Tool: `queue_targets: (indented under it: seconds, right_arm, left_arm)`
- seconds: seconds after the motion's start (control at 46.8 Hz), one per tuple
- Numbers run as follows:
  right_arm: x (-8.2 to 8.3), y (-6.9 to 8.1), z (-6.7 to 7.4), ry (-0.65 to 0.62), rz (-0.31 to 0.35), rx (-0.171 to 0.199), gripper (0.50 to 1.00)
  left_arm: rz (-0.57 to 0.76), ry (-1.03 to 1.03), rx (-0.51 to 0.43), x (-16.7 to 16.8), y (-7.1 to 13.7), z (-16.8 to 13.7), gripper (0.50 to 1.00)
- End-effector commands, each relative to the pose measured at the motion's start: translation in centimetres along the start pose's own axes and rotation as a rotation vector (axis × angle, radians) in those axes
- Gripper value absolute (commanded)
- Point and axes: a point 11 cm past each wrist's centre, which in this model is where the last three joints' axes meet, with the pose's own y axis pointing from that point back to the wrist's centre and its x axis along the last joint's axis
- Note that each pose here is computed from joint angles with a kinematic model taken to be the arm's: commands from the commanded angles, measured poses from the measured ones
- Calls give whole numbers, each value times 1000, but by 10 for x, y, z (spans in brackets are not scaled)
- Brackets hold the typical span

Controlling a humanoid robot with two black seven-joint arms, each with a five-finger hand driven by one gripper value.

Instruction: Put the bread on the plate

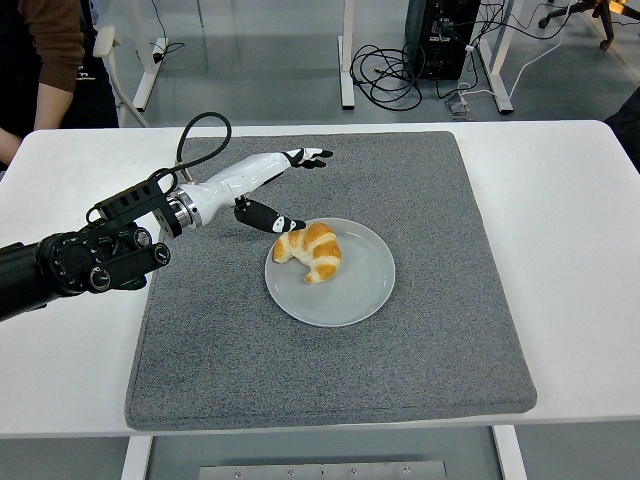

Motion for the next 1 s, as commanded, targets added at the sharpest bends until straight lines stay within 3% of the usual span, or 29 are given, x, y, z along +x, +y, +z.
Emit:
queue_targets:
  seconds: [0.0, 0.47, 0.812, 0.983]
  right_arm:
    - [0, 0, 0, -1, 0, 0, 1000]
    - [-2, 0, 0, -6, -4, 1, 1000]
    - [-1, 0, 0, 0, -3, 0, 1000]
    - [-1, 0, 0, 0, -3, 0, 1000]
  left_arm:
    - [42, 46, 7, 7, -2, 1, 886]
    - [183, 398, 40, 41, 2, -9, 908]
    - [272, 646, 75, 70, 21, -43, 925]
    - [292, 747, 67, 66, 32, -55, 936]
